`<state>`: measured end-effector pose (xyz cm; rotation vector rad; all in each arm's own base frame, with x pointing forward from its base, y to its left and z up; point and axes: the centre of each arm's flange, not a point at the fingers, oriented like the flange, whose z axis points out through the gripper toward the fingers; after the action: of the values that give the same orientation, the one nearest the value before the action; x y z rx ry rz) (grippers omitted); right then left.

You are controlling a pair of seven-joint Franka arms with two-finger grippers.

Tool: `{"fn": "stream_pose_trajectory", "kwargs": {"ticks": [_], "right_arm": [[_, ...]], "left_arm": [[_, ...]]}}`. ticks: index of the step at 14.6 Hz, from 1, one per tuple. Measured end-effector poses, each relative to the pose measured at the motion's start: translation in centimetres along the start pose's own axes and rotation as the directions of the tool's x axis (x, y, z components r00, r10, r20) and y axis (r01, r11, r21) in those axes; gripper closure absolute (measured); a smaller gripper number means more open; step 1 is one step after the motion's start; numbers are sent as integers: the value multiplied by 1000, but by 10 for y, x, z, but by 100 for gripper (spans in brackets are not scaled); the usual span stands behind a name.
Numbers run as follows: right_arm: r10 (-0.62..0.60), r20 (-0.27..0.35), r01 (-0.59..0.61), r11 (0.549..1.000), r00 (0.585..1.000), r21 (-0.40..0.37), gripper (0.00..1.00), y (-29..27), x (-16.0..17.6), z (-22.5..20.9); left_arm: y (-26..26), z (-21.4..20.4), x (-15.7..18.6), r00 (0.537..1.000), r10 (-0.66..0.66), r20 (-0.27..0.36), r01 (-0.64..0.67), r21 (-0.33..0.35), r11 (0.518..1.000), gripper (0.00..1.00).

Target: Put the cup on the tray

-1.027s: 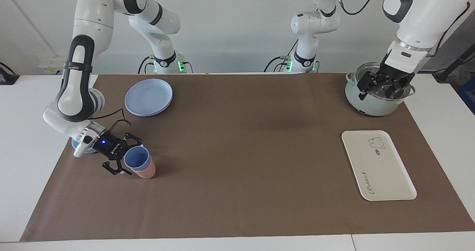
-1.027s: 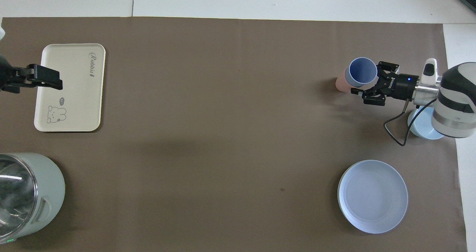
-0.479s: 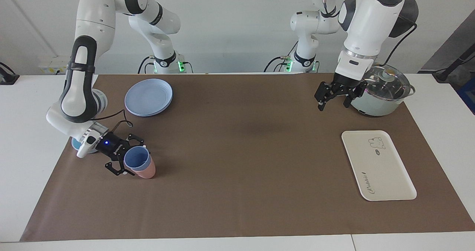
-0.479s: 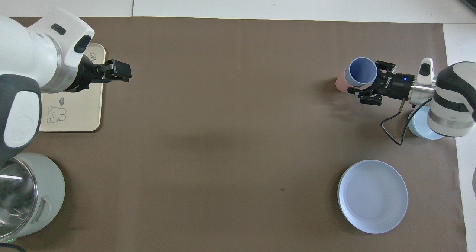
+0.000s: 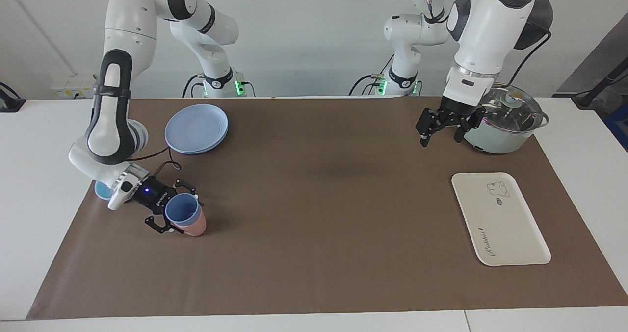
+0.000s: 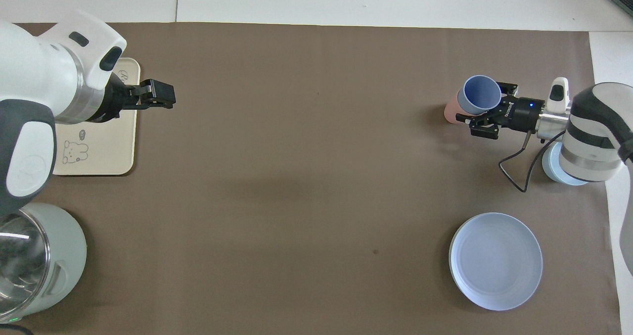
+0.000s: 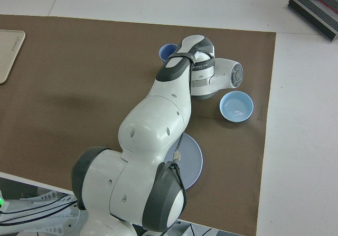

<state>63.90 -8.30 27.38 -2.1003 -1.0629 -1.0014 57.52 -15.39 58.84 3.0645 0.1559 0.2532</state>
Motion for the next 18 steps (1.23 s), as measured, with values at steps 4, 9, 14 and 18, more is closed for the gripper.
{"fn": "stream_pose_trajectory", "kwargs": {"ticks": [4, 9, 14, 18], "right_arm": [[-2, 0, 2, 1000, 1000, -7, 16, 1, 1, -1], [22, 34, -18, 992, 999, -122, 16, 4, 51, -16], [139, 102, -115, 971, 985, -211, 16, -34, 146, -20], [242, 175, -186, 939, 954, -288, 16, -69, 195, 0]], "left_arm": [[21, 1, -9, 999, 37, 6, -37, -6, 999, 0], [67, 25, -20, 994, 102, 45, -101, -29, 994, 3], [98, 38, -5, 994, 97, 49, -90, -128, 988, 4], [123, 36, 15, 998, 56, 41, -42, -282, 959, 4]]}}
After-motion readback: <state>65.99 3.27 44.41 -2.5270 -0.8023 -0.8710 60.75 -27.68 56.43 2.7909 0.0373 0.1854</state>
